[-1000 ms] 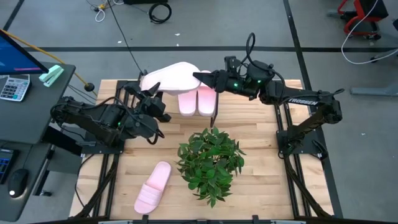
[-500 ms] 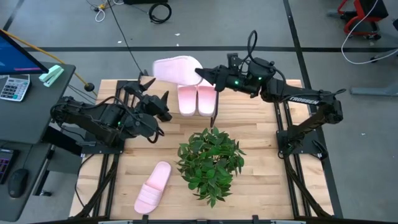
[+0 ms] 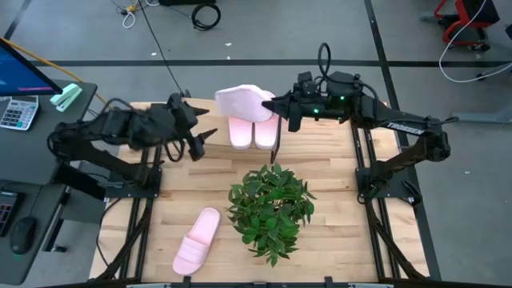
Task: Pick and place slides into the shelf
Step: Put the pink slide on the shelf
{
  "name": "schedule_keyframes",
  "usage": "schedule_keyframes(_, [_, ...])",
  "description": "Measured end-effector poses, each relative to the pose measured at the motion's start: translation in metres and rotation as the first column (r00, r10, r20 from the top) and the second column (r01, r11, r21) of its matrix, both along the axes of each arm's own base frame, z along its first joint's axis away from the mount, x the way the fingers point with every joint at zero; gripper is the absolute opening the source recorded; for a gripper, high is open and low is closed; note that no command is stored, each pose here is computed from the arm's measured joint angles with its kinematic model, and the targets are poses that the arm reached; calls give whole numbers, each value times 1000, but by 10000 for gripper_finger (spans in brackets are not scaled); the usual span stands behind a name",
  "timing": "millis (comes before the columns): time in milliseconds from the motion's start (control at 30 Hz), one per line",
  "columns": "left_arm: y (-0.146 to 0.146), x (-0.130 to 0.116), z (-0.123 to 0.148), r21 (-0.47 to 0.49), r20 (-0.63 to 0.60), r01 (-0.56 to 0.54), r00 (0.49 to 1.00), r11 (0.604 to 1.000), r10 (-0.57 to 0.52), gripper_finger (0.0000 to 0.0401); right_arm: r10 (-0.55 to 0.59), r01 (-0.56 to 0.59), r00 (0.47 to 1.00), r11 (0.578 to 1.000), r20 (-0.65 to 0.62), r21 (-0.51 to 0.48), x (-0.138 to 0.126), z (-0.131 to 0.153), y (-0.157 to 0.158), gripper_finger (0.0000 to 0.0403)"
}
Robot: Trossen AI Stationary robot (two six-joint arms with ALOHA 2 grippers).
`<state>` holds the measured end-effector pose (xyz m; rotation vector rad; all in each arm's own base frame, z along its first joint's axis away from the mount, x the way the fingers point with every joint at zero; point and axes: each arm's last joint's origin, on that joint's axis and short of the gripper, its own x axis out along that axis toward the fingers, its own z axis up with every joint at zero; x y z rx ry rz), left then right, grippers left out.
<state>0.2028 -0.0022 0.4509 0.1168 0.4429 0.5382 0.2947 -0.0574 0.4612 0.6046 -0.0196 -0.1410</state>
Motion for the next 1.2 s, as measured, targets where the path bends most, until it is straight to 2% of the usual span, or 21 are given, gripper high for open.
schedule_keyframes(133, [18,-8,4,-81,4,157,988,984,-157,279,120,-120,993,989,-5,-88,-3,2,4,40])
schedule_keyframes(233, [32,-12,5,-133,27,198,980,971,-196,279,208,-208,978,961,-20,-183,-3,2,10,40])
schedule_keyframes(367, [48,-15,5,-175,42,199,980,964,-195,279,229,-247,969,924,-94,-292,-4,1,16,40])
schedule_keyframes(467, [56,-17,5,-189,49,186,982,964,-180,279,146,-227,961,902,-235,-368,-8,-3,21,40])
schedule_keyframes(600, [62,-19,5,-174,40,174,985,969,-169,279,-31,-189,908,860,-418,-474,-13,-9,26,40])
schedule_keyframes(733, [65,-19,4,-139,16,184,983,973,-183,279,-154,-163,883,786,-444,-597,-15,-8,28,39])
schedule_keyframes(867, [65,-18,4,-58,-35,229,972,972,-231,279,-157,-215,875,723,-459,-657,-14,-9,29,39])
schedule_keyframes(1000, [67,-13,0,-12,-99,266,959,964,-265,282,-156,-253,865,685,-478,-683,-8,-13,28,39])
schedule_keyframes(1200, [72,6,-10,53,-206,303,935,951,-287,282,-124,-271,876,674,-466,-688,3,-10,28,39])
